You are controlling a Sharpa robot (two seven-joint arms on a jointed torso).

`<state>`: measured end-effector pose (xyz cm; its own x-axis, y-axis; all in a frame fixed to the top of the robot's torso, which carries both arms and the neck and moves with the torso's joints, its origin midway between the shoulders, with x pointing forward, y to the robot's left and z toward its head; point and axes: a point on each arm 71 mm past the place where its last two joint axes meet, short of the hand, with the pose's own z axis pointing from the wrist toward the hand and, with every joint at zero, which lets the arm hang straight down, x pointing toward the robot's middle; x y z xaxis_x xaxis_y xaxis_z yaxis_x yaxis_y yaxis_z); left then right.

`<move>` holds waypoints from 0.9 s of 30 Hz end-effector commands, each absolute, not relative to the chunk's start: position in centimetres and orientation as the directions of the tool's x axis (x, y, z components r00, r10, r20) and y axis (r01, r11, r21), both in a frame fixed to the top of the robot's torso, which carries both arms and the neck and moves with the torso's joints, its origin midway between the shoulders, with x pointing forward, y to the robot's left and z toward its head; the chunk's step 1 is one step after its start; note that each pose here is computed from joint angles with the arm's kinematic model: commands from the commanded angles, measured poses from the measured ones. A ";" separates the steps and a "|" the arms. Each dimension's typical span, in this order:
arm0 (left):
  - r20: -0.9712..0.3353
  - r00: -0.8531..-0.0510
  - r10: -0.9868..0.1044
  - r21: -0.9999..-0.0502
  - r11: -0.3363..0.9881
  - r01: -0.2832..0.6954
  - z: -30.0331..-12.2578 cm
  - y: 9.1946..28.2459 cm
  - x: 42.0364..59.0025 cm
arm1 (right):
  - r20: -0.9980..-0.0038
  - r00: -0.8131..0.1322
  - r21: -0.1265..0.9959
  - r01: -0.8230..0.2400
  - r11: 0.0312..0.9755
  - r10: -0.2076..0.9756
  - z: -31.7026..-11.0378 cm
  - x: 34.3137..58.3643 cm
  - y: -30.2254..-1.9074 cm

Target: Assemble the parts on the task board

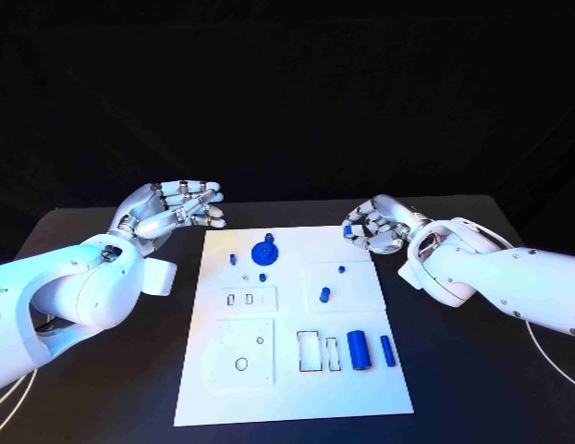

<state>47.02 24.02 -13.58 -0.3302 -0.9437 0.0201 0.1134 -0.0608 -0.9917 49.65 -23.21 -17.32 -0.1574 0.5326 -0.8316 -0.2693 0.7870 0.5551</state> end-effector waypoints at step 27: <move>0.028 -0.364 -0.931 -0.991 -0.073 0.108 -13.7 22.5 47.3 | -0.825 -0.349 0.551 -0.327 0.767 0.444 -20.7 44.2 -8.1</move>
